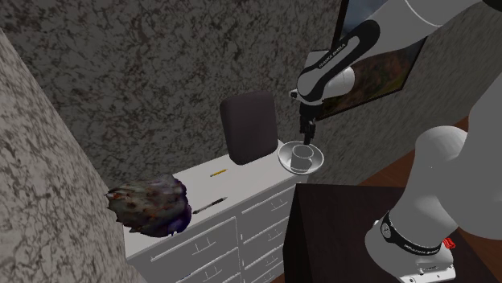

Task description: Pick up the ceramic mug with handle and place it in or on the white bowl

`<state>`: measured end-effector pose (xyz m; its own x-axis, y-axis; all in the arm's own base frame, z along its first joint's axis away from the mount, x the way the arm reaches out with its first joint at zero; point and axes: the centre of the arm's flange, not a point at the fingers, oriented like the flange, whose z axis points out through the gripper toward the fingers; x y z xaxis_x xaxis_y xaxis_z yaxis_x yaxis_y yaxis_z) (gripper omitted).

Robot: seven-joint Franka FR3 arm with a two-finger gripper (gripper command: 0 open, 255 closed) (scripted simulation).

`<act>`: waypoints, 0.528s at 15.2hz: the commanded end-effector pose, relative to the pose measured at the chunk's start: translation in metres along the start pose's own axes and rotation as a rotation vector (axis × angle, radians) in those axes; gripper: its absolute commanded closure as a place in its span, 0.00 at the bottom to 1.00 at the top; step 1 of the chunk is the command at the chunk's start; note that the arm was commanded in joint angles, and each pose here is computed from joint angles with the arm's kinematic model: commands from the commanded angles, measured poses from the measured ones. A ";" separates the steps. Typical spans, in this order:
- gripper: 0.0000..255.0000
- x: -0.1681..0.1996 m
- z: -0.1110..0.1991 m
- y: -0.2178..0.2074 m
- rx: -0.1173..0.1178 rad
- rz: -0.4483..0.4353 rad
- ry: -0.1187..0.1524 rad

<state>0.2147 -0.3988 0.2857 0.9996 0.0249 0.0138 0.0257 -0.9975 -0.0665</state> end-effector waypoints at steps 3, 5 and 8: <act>0.00 0.000 -0.026 0.000 0.000 0.000 0.000; 0.00 0.000 -0.050 0.000 0.000 0.000 0.000; 0.00 0.000 -0.050 0.000 0.000 0.000 0.000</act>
<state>0.2143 -0.4024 0.3342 0.9996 0.0249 0.0146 0.0258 -0.9975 -0.0664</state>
